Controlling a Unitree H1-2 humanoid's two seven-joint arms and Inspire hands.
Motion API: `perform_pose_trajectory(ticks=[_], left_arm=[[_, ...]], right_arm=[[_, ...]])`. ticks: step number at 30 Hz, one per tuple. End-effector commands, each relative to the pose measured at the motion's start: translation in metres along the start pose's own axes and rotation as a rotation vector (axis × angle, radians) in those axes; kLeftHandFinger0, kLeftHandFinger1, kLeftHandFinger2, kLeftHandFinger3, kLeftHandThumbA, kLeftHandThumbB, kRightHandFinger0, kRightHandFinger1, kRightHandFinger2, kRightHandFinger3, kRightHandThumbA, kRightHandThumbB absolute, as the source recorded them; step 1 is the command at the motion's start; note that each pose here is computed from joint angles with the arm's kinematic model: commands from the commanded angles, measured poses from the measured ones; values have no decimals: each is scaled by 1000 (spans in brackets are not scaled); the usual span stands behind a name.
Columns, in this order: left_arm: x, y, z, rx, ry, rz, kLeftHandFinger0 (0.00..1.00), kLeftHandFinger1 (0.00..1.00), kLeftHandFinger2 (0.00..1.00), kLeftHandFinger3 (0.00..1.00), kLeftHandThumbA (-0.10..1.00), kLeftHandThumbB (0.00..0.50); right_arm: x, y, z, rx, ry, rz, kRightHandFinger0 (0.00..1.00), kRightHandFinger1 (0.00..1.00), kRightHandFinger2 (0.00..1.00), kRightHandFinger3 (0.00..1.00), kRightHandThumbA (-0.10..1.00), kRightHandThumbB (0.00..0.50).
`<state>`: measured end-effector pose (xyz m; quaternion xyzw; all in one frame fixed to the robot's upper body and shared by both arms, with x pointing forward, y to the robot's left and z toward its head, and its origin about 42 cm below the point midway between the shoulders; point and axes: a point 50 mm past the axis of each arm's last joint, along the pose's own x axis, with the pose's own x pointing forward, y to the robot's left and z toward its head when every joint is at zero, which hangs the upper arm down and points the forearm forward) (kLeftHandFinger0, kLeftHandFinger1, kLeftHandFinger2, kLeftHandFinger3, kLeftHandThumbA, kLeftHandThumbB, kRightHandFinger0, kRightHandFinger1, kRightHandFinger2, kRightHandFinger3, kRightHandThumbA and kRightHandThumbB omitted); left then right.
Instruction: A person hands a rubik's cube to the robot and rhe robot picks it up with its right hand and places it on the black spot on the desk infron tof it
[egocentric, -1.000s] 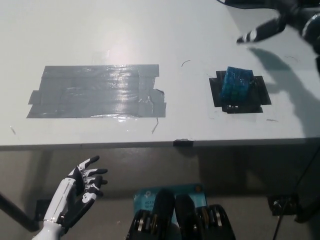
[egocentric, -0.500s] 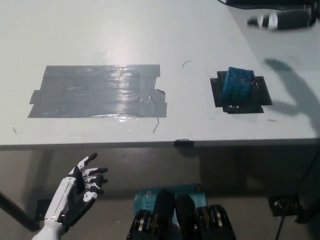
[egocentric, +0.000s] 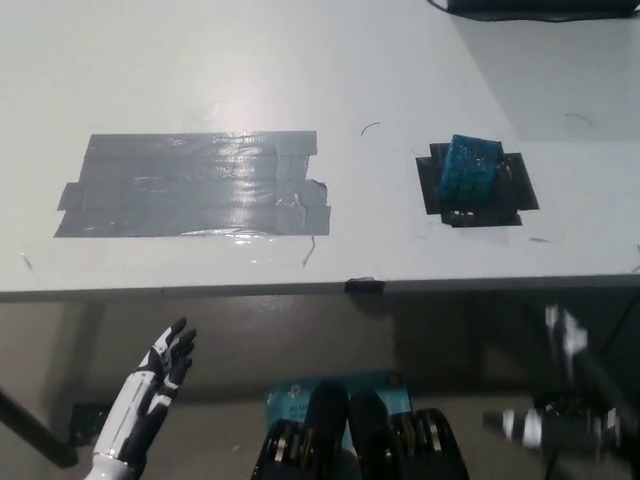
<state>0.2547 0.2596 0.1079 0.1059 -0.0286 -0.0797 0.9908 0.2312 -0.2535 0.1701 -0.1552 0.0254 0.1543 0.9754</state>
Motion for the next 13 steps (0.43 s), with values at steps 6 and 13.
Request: perform_pose_trajectory(ticks=[6, 13], left_arm=[[-28, -19, -2, -85, -38, -19, 1000, 1000, 1000, 1000, 978, 358], [-30, -19, 0, -104, -19, 42, 1000, 1000, 1000, 1000, 1000, 383]], right_arm=[[-21, 39, -52, 169, -141, -72, 1000, 1000, 1000, 1000, 1000, 393], [-13, 46, -68, 235, -103, -42, 1000, 1000, 1000, 1000, 1000, 423]])
